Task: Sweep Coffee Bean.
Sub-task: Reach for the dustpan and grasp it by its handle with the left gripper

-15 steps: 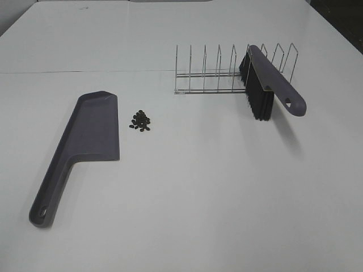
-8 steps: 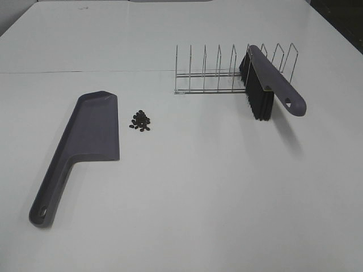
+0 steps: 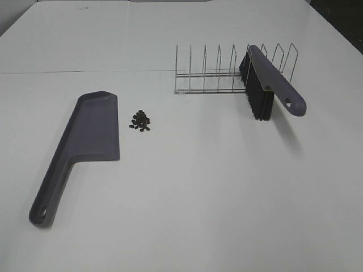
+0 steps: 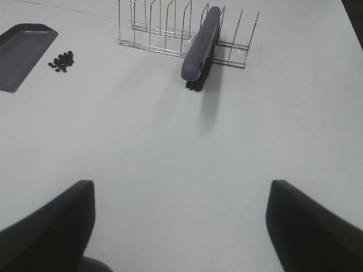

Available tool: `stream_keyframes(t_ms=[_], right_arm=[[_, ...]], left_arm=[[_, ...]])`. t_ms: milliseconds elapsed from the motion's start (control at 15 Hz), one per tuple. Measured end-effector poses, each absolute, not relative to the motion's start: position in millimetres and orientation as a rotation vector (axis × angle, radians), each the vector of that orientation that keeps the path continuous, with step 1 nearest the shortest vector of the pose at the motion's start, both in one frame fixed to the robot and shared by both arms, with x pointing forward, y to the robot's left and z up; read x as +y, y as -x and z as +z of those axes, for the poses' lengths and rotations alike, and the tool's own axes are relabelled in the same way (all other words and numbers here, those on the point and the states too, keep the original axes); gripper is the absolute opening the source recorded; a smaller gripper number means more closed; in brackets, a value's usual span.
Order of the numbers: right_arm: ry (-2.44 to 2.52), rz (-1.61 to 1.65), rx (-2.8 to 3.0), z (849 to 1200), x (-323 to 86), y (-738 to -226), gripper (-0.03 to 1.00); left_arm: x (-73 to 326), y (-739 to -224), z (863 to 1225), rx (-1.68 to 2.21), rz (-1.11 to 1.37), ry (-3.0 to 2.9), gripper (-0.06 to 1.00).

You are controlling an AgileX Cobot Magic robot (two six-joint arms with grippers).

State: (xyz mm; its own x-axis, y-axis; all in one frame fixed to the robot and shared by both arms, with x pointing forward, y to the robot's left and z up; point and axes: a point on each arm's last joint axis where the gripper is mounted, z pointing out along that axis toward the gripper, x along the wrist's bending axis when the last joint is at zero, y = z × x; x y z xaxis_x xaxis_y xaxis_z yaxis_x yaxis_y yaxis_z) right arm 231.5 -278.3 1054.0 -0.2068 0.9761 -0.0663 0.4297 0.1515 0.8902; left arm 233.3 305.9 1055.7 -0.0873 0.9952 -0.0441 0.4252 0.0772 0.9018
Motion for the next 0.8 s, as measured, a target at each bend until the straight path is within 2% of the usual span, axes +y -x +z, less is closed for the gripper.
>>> stream_keyframes(t_ms=[800], right_arm=[[-1.353, 1.006, 1.741, 1054.0, -278.3, -231.5, 0.73]], left_arm=[[305.9, -233.3, 1055.7, 1.617, 0.975, -1.440, 0.78]])
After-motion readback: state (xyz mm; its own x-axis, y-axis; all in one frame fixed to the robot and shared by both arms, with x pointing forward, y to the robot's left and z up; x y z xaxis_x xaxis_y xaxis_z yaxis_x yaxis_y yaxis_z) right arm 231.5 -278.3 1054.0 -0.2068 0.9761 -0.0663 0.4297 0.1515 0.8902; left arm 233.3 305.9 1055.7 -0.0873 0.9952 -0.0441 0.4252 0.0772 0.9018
